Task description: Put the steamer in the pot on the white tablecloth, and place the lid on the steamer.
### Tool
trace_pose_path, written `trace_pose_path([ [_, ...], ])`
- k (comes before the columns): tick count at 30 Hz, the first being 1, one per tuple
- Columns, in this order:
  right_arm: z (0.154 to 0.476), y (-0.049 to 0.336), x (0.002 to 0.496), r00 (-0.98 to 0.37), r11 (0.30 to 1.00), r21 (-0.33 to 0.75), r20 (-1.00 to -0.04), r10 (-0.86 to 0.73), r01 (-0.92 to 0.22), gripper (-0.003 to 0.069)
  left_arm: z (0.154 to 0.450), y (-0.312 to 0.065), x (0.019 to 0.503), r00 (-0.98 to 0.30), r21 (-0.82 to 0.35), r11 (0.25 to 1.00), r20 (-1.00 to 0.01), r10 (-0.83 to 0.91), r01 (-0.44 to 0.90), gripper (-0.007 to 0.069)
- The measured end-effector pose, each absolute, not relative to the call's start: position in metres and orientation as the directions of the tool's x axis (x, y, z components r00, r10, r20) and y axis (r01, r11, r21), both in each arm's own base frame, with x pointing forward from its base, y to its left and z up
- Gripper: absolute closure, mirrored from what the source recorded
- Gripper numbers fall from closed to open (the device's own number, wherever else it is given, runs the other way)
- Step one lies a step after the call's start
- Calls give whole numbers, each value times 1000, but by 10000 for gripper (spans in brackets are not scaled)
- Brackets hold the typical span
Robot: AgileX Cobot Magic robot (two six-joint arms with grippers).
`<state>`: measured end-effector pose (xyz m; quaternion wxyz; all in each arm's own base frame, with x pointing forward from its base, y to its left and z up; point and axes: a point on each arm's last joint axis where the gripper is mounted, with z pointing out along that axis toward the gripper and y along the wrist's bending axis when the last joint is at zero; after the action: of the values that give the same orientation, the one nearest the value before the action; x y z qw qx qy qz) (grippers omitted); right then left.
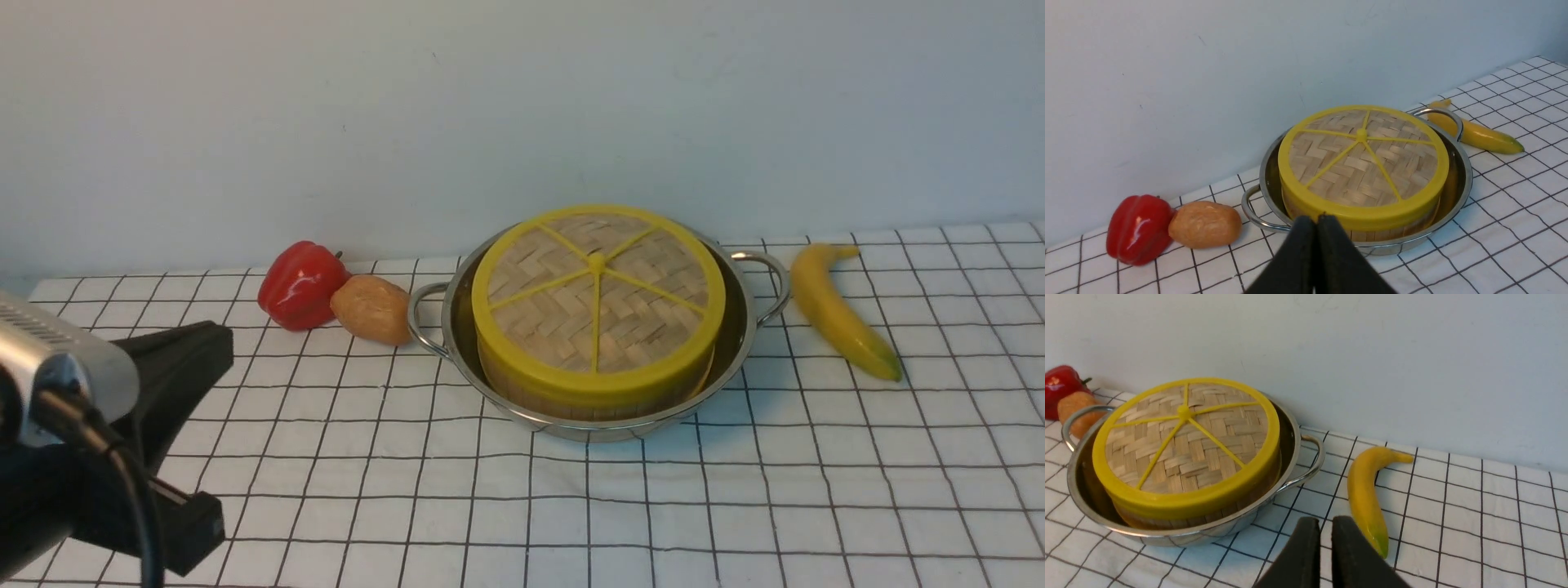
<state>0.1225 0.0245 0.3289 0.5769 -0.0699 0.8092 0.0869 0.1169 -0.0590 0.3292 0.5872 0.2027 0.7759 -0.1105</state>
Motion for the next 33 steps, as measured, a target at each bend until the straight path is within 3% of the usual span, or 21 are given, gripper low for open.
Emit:
trace_pose_path([
  [21,328,25,121,-333,974,80,-943,5,-211,535,332,-55,114,-187,110,893,-960,209,436,603],
  [27,328,25,121,-333,974,80,-943,6,-211,517,339,-17,96,-128,116,976,-982,141,185,593],
  [33,328,25,121,-334,974,82,-943,8,-210,503,309,4,71,-123,97,995,-988,93,-30,574],
])
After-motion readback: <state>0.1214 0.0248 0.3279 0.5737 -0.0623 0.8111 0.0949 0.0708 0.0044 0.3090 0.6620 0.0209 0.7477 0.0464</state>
